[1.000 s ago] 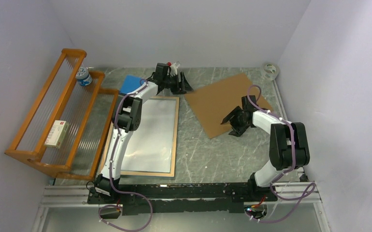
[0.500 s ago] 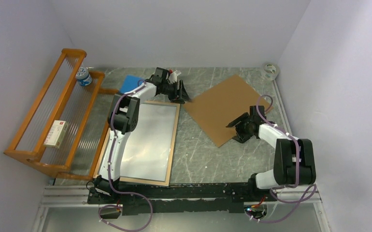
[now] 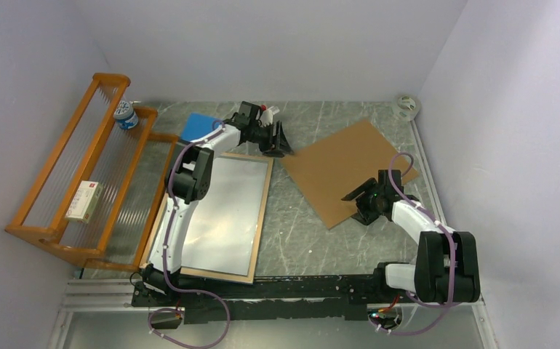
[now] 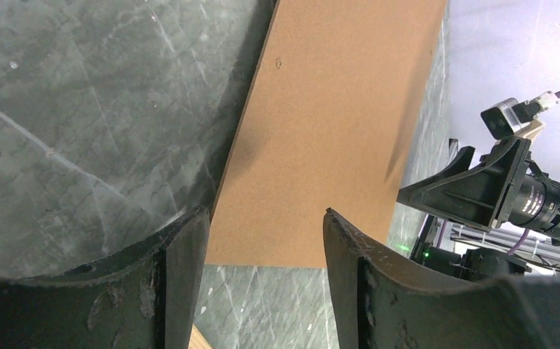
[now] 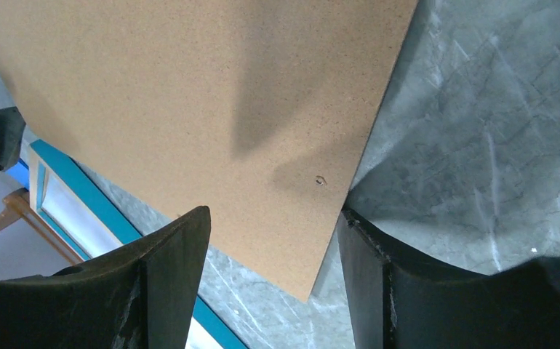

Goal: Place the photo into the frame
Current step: Adjust the photo frame item at the center of the board.

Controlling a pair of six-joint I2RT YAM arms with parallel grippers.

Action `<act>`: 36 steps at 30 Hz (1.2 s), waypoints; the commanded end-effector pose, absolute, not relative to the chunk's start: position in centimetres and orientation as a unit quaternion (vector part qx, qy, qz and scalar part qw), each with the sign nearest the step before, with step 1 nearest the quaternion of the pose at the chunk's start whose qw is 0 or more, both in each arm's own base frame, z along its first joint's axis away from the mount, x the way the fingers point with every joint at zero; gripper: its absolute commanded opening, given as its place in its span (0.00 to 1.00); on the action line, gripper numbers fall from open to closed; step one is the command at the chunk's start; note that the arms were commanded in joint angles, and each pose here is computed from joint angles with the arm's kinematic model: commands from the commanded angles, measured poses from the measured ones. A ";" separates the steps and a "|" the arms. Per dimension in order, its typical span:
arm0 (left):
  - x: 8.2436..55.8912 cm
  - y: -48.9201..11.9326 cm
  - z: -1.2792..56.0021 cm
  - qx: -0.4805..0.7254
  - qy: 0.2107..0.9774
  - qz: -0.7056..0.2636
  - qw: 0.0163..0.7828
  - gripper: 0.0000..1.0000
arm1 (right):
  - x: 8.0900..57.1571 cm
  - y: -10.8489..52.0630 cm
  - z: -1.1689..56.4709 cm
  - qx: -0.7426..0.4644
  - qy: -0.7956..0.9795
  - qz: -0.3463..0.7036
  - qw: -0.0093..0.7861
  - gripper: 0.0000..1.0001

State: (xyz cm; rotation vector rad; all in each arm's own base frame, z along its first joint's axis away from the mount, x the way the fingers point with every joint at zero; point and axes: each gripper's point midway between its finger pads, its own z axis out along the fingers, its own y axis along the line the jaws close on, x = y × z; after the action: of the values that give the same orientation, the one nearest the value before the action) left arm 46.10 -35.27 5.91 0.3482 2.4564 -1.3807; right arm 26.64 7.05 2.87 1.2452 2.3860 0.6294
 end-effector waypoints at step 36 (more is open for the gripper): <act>34.7 -23.2 10.2 0.108 0.949 -0.257 0.146 0.83 | 27.5 11.4 3.4 0.315 0.918 0.163 0.176 0.64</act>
State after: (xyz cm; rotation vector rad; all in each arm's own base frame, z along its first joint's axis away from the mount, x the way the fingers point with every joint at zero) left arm 33.86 -22.99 6.82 0.2512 2.8027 -0.8099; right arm 25.64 13.31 2.56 0.9440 2.6550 0.6311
